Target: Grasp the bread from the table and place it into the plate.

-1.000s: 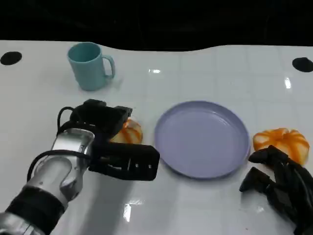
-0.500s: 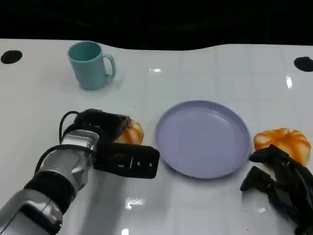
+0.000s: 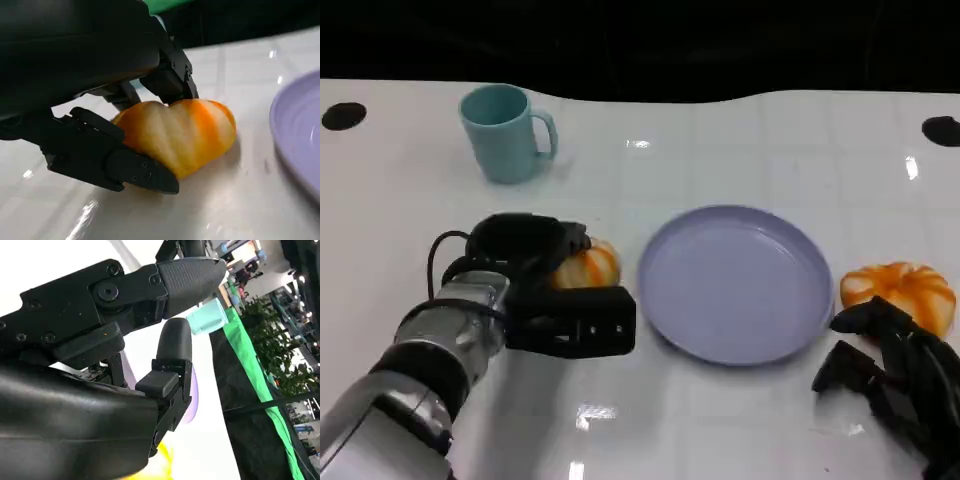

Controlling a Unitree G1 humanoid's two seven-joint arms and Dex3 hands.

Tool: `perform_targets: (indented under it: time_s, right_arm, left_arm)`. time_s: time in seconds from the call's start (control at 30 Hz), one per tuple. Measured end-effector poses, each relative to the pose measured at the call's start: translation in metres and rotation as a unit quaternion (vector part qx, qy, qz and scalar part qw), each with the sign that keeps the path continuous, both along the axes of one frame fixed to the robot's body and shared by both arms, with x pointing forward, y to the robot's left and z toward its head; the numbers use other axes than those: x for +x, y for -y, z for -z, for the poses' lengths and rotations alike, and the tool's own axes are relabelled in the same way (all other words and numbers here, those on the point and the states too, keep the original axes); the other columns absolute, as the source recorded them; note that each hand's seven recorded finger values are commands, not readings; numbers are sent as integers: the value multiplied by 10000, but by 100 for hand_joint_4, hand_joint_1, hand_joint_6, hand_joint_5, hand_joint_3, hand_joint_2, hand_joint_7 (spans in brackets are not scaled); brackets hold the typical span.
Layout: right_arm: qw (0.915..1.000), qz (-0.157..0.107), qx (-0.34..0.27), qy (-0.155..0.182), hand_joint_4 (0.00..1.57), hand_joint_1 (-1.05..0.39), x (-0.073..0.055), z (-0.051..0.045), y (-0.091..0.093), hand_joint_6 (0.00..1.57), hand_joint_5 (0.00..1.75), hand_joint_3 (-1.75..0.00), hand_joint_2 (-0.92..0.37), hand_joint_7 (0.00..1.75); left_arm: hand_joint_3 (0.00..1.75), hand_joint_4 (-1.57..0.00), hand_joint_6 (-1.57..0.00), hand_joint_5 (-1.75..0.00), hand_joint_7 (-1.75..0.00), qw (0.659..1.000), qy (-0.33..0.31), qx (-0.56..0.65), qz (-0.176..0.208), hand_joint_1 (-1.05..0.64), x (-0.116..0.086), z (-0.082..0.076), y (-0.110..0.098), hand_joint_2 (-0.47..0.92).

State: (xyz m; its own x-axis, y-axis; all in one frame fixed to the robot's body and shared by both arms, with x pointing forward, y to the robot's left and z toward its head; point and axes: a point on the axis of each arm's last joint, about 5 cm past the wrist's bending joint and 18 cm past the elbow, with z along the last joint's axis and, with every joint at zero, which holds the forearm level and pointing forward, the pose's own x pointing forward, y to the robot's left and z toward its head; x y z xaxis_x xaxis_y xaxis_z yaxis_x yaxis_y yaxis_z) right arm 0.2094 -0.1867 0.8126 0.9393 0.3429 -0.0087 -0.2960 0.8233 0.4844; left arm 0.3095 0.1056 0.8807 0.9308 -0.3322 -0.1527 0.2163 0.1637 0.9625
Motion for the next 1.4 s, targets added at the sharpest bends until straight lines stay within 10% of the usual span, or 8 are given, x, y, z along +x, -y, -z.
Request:
perform_targets:
  time_s: [0.23,0.63,1.4]
  right_arm:
    - [10000,-22,37,-18,64,-53,6,0,-1,60,155,-19,-92,122]
    - [9999,-23,124,-88,64,-54,30,-5,-3,60,158,-15,-92,122]
    - [9999,-34,135,-75,64,-53,35,-8,-11,58,159,-18,-92,126]
  left_arm:
    - [92,-86,-61,-175,-175,9944,634,-835,-109,-20,-62,65,-11,68]
    - [120,-91,-71,-175,-175,9694,881,-2252,-423,-11,-14,-85,148,50]
    - [122,-93,-73,-175,-175,9559,673,-2196,1830,-16,-6,-481,780,47]
